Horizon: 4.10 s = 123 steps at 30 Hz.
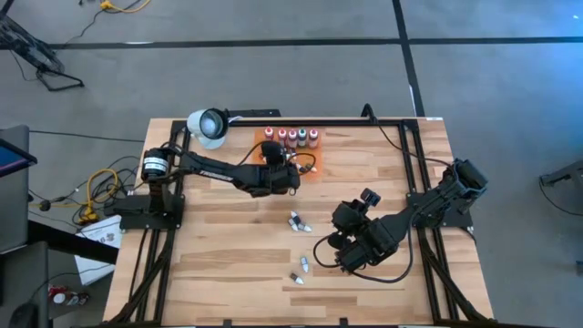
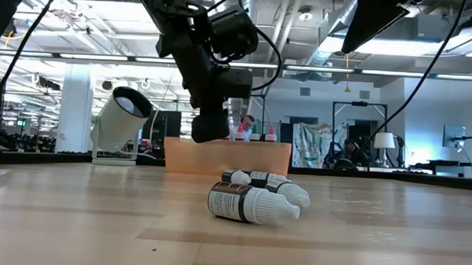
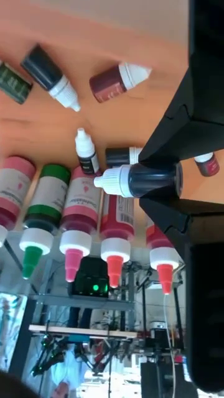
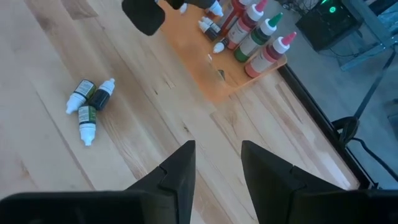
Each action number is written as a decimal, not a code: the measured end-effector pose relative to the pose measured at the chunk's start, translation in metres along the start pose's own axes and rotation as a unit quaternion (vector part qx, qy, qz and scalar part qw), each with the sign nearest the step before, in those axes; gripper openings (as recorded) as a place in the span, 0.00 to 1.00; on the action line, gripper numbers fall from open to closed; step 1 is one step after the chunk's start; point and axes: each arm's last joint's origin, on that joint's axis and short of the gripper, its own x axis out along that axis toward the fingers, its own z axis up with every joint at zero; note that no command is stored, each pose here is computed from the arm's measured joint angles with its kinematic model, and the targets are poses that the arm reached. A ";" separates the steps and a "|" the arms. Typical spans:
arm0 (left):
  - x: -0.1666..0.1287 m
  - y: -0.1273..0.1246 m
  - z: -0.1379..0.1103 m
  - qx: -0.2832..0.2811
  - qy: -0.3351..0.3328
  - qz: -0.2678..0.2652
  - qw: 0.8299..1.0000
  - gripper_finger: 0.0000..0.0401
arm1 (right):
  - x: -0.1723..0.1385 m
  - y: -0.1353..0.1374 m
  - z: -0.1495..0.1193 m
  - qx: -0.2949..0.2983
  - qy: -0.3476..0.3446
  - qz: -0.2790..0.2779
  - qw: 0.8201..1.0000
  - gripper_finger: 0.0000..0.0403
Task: Pick & Place food coloring
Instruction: Put the small pink food coloring bottle into the orange bin, then put the small green food coloring bottle into the orange bin
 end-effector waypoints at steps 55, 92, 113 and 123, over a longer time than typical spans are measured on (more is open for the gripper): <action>-0.137 -0.090 -0.149 0.137 0.283 -0.346 0.884 0.28 | 0.015 0.008 0.026 0.010 -0.043 0.043 0.998 0.30; -0.215 0.006 0.015 0.147 -0.250 -0.353 0.890 0.28 | 0.013 0.012 0.023 -0.007 -0.022 0.076 0.997 0.30; -0.151 0.031 -0.159 -0.181 -0.303 -0.376 0.857 0.28 | 0.032 0.041 0.030 -0.072 -0.041 0.104 0.991 0.30; -0.136 0.006 -0.201 -0.277 -0.253 -0.413 0.830 0.28 | 0.077 0.066 0.031 -0.165 -0.001 0.129 0.978 0.30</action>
